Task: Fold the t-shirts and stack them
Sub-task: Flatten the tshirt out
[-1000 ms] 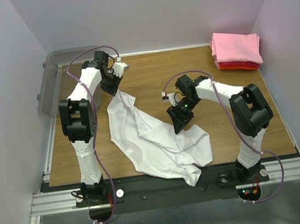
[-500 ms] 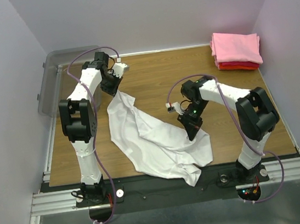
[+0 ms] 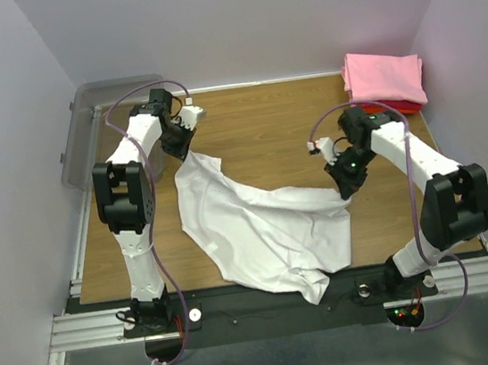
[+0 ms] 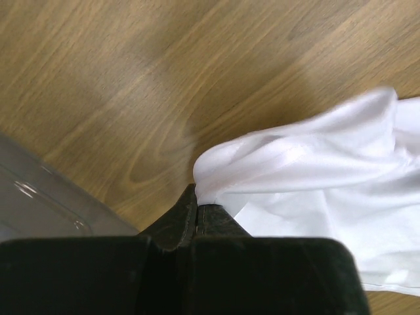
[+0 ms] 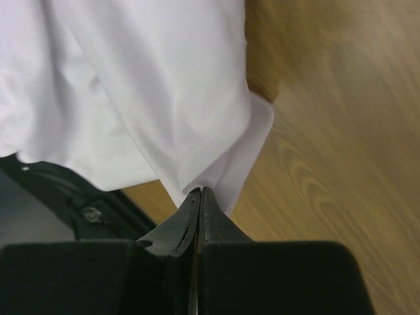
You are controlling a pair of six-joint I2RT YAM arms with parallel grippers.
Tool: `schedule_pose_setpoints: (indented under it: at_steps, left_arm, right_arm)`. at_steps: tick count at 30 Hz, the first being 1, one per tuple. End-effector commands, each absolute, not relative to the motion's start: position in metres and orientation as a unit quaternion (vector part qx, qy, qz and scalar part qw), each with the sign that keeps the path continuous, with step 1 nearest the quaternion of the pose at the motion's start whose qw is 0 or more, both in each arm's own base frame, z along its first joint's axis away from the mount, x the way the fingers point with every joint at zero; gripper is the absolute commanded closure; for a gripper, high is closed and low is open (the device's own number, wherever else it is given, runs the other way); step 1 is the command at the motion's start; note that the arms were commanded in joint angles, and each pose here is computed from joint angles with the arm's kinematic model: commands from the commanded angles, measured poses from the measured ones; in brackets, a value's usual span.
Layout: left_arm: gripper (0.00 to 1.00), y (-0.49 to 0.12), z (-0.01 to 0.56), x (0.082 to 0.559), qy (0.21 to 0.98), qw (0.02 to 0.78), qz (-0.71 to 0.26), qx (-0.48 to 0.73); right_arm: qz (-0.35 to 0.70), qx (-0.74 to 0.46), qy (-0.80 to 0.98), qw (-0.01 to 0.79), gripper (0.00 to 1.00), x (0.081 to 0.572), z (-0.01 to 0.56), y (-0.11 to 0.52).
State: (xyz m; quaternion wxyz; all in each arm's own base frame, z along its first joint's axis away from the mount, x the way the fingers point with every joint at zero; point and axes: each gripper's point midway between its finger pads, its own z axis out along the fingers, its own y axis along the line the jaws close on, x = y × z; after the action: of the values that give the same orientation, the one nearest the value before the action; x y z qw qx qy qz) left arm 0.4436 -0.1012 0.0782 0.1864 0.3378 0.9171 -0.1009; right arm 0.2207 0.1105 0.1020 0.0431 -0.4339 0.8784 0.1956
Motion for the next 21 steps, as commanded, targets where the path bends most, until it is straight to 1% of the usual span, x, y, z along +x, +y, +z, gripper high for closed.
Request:
schedule_pose_setpoints:
  at_steps: [1,3,6,7,8,9,10,12,14,15,17,18,19,21]
  left_arm:
    - [1.0,-0.102,0.128,0.449,0.899,0.245,-0.097,0.351]
    - [1.0,-0.098,0.116,0.445,0.903,0.229,-0.092,0.351]
    - [1.0,-0.094,0.1,0.435,0.906,0.211,-0.089,0.355]
    - [1.0,-0.094,0.098,0.435,0.906,0.211,-0.089,0.357]
    - [1.0,-0.093,0.095,0.432,0.907,0.206,-0.088,0.357]
    - [1.0,-0.092,0.091,0.431,0.908,0.201,-0.086,0.358]
    - [1.0,-0.091,0.09,0.43,0.908,0.199,-0.084,0.36]
    - [1.0,-0.088,0.089,0.429,0.908,0.196,-0.077,0.362]
    - [1.0,-0.086,0.087,0.429,0.908,0.193,-0.073,0.365]
    - [1.0,-0.086,0.087,0.429,0.908,0.192,-0.07,0.366]
    - [1.0,-0.085,0.088,0.429,0.908,0.192,-0.069,0.365]
    - [1.0,-0.085,0.088,0.43,0.908,0.193,-0.068,0.365]
    - [1.0,-0.085,0.087,0.43,0.909,0.191,-0.069,0.365]
    - [1.0,-0.087,0.087,0.431,0.908,0.191,-0.072,0.366]
  right_arm:
    - [0.158,-0.444,0.88,0.055,0.99,0.217,0.1,0.079]
    - [0.195,-0.441,0.876,0.002,0.99,0.189,0.089,0.082]
    - [0.22,-0.447,0.866,-0.048,0.99,0.161,0.074,0.086]
    - [0.215,-0.459,0.86,-0.064,0.96,0.155,0.07,0.085]
    - [0.214,-0.467,0.854,-0.08,0.89,0.148,0.068,0.083]
    - [0.214,-0.472,0.851,-0.091,0.65,0.147,0.068,0.082]
    - [0.208,-0.474,0.85,-0.098,0.55,0.148,0.069,0.078]
    - [0.197,-0.477,0.854,-0.068,0.4,0.17,0.078,0.08]
    - [0.201,-0.467,0.861,-0.031,0.37,0.194,0.091,0.086]
    - [0.2,-0.449,0.871,0.013,0.37,0.223,0.106,0.086]
    - [0.229,-0.415,0.88,0.032,0.37,0.246,0.11,0.091]
    - [0.235,-0.4,0.884,0.046,0.38,0.259,0.113,0.091]
    - [0.24,-0.382,0.89,0.064,0.42,0.275,0.117,0.089]
    - [0.238,-0.349,0.903,0.072,0.45,0.293,0.104,0.092]
